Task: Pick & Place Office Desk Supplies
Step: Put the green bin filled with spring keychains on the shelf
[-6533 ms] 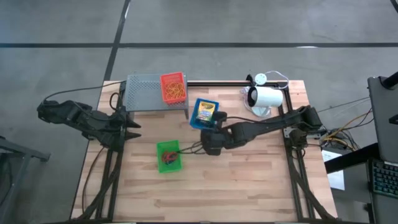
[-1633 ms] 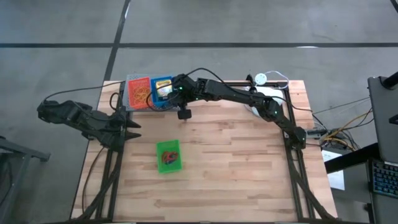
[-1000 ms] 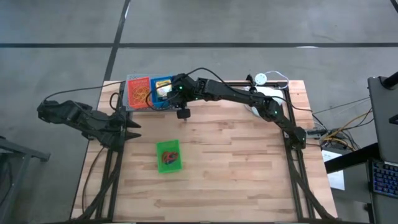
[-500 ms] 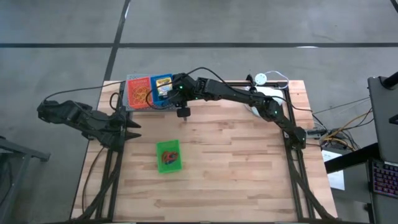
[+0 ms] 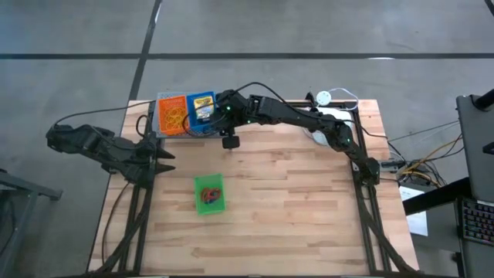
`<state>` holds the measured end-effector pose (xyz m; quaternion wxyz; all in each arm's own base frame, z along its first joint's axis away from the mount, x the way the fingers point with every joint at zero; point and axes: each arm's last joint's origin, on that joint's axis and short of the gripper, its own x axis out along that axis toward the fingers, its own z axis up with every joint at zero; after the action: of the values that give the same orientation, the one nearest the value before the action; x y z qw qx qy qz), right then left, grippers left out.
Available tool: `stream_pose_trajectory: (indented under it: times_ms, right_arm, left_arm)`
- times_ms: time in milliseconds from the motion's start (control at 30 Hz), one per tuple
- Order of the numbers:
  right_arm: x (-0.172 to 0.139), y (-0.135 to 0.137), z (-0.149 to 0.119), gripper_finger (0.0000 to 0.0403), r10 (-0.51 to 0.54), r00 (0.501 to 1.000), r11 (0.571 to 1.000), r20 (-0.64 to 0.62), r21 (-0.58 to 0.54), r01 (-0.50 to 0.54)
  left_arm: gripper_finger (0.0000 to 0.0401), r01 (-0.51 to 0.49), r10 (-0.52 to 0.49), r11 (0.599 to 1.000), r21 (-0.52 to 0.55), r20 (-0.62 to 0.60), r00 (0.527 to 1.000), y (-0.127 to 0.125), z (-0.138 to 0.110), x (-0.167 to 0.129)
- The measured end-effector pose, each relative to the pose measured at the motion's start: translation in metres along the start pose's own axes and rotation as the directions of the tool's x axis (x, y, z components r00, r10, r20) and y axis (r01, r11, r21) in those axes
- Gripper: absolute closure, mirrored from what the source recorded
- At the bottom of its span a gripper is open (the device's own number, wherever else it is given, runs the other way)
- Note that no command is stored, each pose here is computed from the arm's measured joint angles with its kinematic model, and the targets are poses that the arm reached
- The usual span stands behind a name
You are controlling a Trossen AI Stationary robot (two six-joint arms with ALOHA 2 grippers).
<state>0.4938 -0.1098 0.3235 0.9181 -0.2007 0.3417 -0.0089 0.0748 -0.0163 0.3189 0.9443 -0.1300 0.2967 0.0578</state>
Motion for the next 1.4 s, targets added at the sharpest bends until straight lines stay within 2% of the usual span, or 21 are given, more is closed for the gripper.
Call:
stream_pose_trajectory:
  times_ms: [400, 667, 900, 1000, 1100, 1300, 1400]
  right_arm:
    - [-0.027, 0.033, 0.024, 0.0261, 0.03, 1.0, 0.999, -0.008, -0.03, -0.03]
    - [-0.04, 0.047, 0.029, 0.0261, 0.062, 0.997, 0.997, -0.035, 0.053, -0.06]
    - [-0.051, 0.046, 0.031, 0.0261, 0.004, 0.998, 0.998, -0.059, 0.061, 0.0]
    - [-0.056, 0.041, 0.036, 0.0261, -0.028, 1.0, 0.999, -0.011, 0.043, 0.029]
    - [-0.056, 0.037, 0.046, 0.0261, -0.048, 0.994, 0.999, 0.099, -0.004, 0.049]
    - [-0.05, 0.033, 0.058, 0.0261, 0.018, 0.94, 0.998, 0.34, -0.058, 0.002]
    - [-0.034, 0.037, 0.053, 0.0261, 0.031, 0.92, 0.999, 0.39, -0.037, -0.018]
  left_arm:
    - [0.0201, 0.0, 0.0, 1.0, 0.0, 0.0, 1.0, 0.0, 0.0, 0.0]
    - [0.0201, 0.0, 0.0, 1.0, 0.0, -0.001, 1.0, 0.0, 0.0, 0.0]
    - [0.0201, 0.0, 0.0, 1.0, 0.0, 0.0, 1.0, 0.0, 0.0, 0.0]
    - [0.0201, 0.0, 0.0, 1.0, 0.0, -0.001, 1.0, 0.0, 0.0, 0.0]
    - [0.0201, 0.0, 0.0, 1.0, 0.0, -0.001, 1.0, 0.0, 0.0, 0.0]
    - [0.0201, 0.0, 0.0, 1.0, 0.0, -0.001, 1.0, 0.0, 0.0, 0.0]
    - [0.0201, 0.0, 0.0, 1.0, 0.0, 0.0, 1.0, 0.0, 0.0, 0.0]
